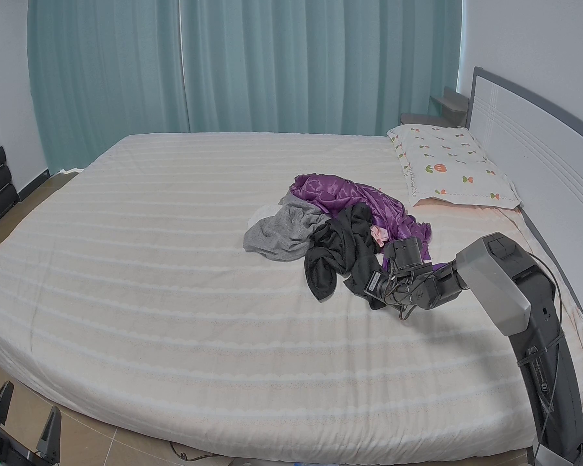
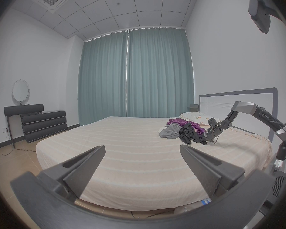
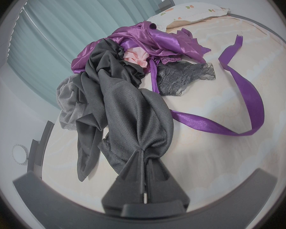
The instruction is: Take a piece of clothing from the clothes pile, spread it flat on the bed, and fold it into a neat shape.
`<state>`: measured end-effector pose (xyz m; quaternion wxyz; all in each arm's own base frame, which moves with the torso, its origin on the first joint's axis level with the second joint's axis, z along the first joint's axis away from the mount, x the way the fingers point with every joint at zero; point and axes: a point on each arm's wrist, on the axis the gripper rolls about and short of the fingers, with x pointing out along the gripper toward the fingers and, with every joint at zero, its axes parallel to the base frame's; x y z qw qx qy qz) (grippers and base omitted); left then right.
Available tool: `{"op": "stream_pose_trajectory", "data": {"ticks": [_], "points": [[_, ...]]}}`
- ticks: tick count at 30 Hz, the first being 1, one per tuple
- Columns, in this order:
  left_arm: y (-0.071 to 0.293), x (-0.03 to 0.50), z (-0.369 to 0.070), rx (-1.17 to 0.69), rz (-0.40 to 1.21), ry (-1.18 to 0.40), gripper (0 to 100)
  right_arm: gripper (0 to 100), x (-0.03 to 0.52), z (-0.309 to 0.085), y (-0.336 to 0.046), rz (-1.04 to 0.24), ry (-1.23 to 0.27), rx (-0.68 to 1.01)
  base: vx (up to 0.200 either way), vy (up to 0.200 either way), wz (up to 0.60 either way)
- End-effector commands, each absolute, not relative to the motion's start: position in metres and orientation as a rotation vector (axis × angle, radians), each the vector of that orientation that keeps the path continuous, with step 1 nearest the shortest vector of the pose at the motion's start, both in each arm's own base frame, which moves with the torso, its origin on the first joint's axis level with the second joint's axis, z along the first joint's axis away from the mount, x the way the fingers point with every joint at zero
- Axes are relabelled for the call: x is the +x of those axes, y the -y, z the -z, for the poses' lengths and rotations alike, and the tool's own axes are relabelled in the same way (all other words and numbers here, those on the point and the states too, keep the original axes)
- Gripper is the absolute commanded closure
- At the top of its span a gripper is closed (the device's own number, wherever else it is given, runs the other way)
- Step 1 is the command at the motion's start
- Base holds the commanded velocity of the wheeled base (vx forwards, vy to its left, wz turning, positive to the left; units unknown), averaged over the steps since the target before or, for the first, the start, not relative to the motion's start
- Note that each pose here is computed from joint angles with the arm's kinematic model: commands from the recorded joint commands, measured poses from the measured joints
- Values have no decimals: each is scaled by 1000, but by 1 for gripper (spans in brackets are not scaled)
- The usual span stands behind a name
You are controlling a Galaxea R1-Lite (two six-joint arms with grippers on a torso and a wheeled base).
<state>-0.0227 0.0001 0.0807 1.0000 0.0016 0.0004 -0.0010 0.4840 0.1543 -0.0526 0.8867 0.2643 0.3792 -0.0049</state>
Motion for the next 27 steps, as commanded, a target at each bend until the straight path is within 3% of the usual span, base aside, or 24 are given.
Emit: {"op": "stream_pose_trajectory", "data": {"ticks": [1, 13, 27], "points": [[0, -23, -75, 3, 2, -2, 0, 100, 482, 48, -154, 13, -788, 558, 0, 0, 0], [0, -23, -75, 3, 2, -2, 0, 100, 438, -6, -144, -92, -851, 676, 0, 0, 0], [0, -23, -75, 3, 2, -2, 0, 100, 329, -96, -131, -325, -632, 772, 0, 0, 0]]}}
